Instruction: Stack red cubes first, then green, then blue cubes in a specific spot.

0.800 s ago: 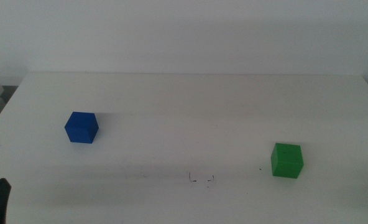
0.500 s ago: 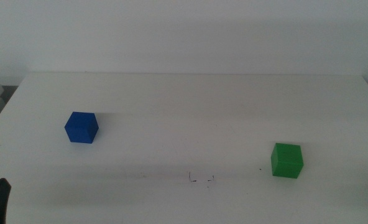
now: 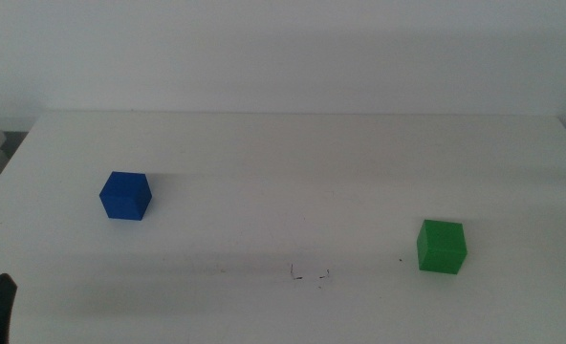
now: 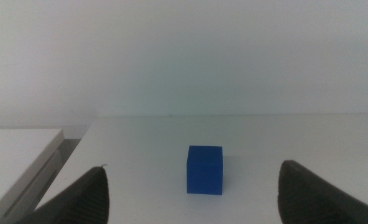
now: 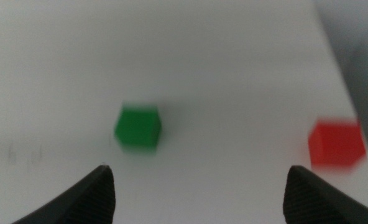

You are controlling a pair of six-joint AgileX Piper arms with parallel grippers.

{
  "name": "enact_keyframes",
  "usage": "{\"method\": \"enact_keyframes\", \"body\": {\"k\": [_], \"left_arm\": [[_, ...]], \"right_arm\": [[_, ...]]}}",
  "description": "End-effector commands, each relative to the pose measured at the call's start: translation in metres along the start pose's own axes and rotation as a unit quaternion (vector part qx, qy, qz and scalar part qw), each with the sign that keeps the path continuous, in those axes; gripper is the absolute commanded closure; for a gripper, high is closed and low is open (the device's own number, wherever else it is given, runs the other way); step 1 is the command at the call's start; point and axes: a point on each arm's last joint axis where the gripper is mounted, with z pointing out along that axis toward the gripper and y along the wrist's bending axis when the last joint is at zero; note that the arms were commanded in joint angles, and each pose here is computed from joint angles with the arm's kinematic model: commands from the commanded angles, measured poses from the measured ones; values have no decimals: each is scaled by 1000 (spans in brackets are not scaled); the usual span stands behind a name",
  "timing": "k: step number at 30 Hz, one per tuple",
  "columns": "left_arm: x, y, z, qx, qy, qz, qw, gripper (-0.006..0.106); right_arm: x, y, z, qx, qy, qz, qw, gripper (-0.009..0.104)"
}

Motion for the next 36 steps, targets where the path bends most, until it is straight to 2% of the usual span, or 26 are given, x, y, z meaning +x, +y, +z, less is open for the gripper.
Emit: {"method": "enact_keyframes", "body": {"k": [1, 6, 16, 24, 28, 31, 36], "left_arm": [[-1, 0, 0, -1, -9, -1, 1000, 10], [-1, 0, 0, -1, -9, -1, 1000, 10], [-1, 0, 0, -1, -9, -1, 1000, 10], [-1, 0, 0, -1, -9, -1, 1000, 10], [-1, 0, 0, -1, -9, -1, 1000, 10], [-1, 0, 0, -1, -9, -1, 1000, 10], [-1, 0, 0, -1, -9, -1, 1000, 10]], "right_arm": [[-11, 1, -1, 2, 93, -4, 996, 2], [-31, 4, 9, -4, 124, 19, 992, 2], [-33, 4, 15, -4, 133, 28, 991, 2], [-34, 8, 18, -22, 140, 44, 989, 2], [-42, 7, 27, -10, 161, 63, 985, 2], [-53, 4, 37, 6, 182, 52, 982, 2], [-77, -11, 61, 84, 236, 32, 968, 2]]}}
